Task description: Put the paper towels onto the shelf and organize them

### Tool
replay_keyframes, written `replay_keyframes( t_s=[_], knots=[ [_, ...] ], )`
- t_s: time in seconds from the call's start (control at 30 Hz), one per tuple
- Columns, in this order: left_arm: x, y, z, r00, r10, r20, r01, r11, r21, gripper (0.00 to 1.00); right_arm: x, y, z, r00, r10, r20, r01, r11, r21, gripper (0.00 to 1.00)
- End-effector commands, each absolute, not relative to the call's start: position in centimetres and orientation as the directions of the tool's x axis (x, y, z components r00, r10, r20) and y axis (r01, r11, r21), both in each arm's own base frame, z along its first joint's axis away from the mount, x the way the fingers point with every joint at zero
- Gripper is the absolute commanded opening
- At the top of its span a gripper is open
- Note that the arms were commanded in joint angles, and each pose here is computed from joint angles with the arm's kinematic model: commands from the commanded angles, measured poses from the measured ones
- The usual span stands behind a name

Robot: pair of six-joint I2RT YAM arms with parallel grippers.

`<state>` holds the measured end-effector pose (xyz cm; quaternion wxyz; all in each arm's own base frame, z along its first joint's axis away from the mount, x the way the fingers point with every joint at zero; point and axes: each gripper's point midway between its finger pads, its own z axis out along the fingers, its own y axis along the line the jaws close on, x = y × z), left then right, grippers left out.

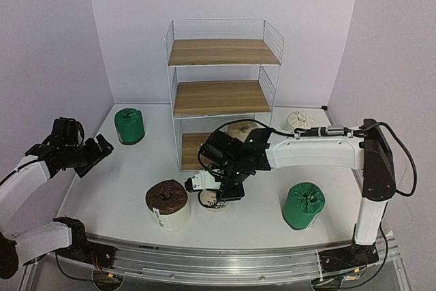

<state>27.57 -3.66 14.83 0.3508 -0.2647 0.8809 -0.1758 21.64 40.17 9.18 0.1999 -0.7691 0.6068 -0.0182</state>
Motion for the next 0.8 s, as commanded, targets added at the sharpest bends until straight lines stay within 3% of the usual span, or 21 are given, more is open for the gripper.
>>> replay_keyframes(
  t_s=[0.0, 0.07, 0.23, 0.77],
  knots=[
    [27.8, -3.7, 15.5, -0.61, -0.583, -0.537, -0.332, 0.803, -0.494, 1.0, 21.9, 40.8, 9.6, 0.254, -0.94, -0.228, -0.928, -0.17, -0.333, 0.53],
    [27.8, -3.7, 15.6, -0.609, -0.583, -0.538, -0.332, 0.803, -0.494, 1.0, 22.0, 41.1, 9.7, 0.258, -0.937, -0.234, -0.927, -0.172, -0.333, 0.43],
    [27.8, -3.5, 15.8, -0.603, -0.584, -0.543, -0.335, 0.803, -0.492, 1.0, 22.3, 41.1, 10.0, 0.266, -0.937, -0.225, -0.92, -0.176, -0.351, 0.33],
    [27.7, -3.1, 16.0, -0.594, -0.586, -0.551, -0.352, 0.805, -0.477, 1.0, 28.7, 43.2, 14.9, 0.358, -0.912, -0.199, -0.821, -0.206, -0.532, 0.31]
  ],
)
